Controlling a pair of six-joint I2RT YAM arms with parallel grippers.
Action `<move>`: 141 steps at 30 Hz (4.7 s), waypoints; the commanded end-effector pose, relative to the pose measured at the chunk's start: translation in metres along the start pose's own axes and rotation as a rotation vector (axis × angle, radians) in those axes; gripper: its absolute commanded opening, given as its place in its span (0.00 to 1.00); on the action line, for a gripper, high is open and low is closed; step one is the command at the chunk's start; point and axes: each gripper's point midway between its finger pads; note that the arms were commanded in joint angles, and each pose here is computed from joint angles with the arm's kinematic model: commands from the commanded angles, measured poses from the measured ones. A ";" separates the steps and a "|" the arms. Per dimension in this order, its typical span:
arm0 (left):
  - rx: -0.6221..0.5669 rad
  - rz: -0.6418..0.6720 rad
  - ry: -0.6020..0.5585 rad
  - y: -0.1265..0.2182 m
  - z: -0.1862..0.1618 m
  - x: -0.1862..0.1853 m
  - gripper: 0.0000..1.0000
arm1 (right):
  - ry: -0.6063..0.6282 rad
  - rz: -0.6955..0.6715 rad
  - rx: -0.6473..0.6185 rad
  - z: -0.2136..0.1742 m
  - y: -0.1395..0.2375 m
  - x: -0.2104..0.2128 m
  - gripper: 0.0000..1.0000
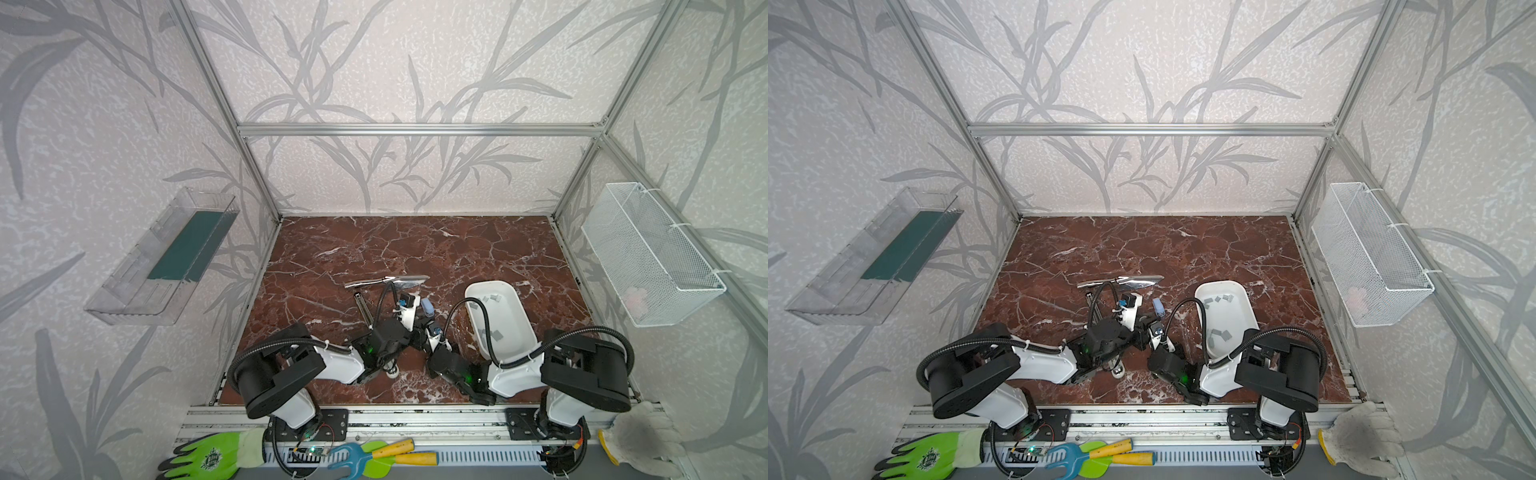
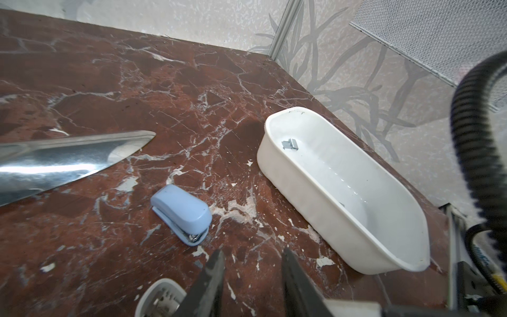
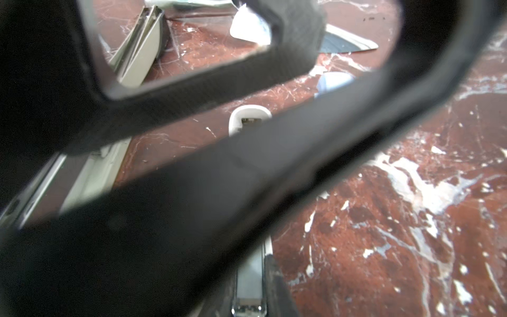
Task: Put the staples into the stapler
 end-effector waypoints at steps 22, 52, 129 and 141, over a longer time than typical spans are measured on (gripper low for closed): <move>0.148 0.074 0.369 0.013 -0.011 0.047 0.75 | 0.001 0.037 -0.023 0.008 -0.003 0.009 0.13; 0.101 -0.370 0.278 -0.010 -0.026 -0.032 0.44 | -0.014 0.037 -0.021 0.011 -0.007 0.009 0.13; 0.102 -0.271 0.110 -0.009 -0.026 -0.059 0.53 | -0.053 0.044 -0.194 0.062 0.073 -0.030 0.61; 0.136 0.013 0.062 0.011 0.002 -0.005 0.54 | -0.092 0.120 -0.169 0.085 0.067 -0.015 0.39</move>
Point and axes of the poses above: each gripper's point midway between its finger pads, its own y axis back along the fingers, its own x axis along the line the jaws close on, z = x × y, and after that the axes turned 10 degrees about -y, right-handed
